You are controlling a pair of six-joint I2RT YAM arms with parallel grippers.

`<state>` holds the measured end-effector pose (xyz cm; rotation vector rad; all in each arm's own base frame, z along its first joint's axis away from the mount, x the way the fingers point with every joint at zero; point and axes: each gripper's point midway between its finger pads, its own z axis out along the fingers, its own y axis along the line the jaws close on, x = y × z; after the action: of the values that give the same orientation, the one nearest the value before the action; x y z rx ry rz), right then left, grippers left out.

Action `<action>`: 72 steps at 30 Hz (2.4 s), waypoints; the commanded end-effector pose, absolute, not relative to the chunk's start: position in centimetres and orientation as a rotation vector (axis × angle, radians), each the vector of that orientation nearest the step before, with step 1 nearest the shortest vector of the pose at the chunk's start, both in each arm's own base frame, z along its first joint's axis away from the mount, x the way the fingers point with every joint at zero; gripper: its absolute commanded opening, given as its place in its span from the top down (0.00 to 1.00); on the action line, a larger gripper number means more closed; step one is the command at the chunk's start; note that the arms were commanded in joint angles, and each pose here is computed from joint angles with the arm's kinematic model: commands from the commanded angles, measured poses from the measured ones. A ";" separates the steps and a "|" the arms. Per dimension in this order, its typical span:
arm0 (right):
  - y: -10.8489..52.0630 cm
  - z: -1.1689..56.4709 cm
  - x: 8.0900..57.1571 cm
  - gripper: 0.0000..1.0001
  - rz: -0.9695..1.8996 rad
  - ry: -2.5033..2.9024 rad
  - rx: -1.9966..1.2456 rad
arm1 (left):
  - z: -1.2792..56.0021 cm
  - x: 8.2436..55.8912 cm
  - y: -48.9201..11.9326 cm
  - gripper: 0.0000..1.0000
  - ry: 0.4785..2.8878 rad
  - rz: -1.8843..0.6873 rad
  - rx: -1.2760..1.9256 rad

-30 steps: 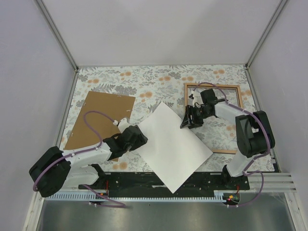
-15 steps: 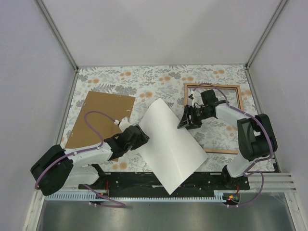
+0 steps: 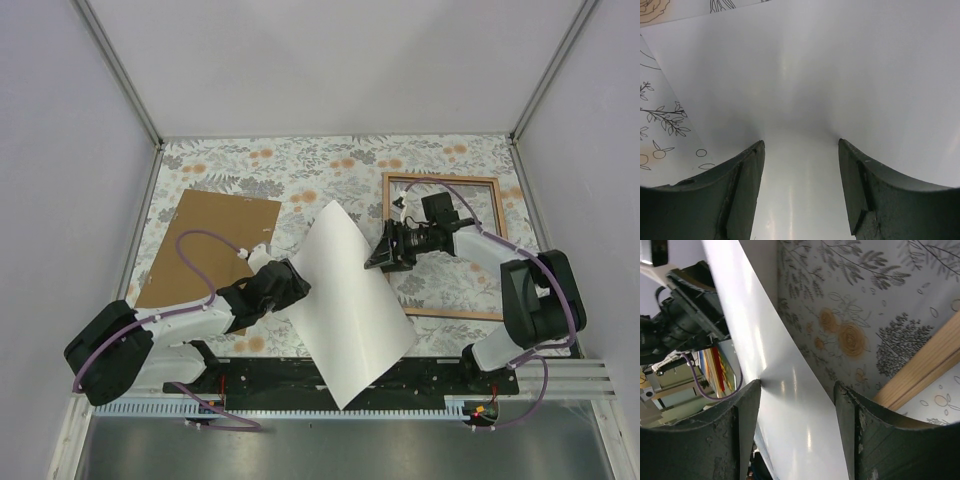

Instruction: Put the photo into the frame

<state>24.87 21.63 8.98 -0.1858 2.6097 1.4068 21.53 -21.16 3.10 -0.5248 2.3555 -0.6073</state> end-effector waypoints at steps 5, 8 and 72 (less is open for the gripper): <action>22.6 14.6 24.5 0.32 1.521 2.412 -0.286 | 1.3 20.6 -19.8 0.32 2.420 -0.504 -0.460; 22.7 15.3 24.0 0.32 1.541 2.393 -0.287 | 1.2 20.6 -19.7 0.32 2.420 -0.497 -0.459; -7.9 12.9 39.3 1.00 -0.110 2.438 0.380 | 12.0 23.9 -23.2 0.29 2.223 -0.655 0.006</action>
<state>37.97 -5.71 11.05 0.4253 2.4823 0.0178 23.05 -22.25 10.30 -0.0688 2.2872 -0.6097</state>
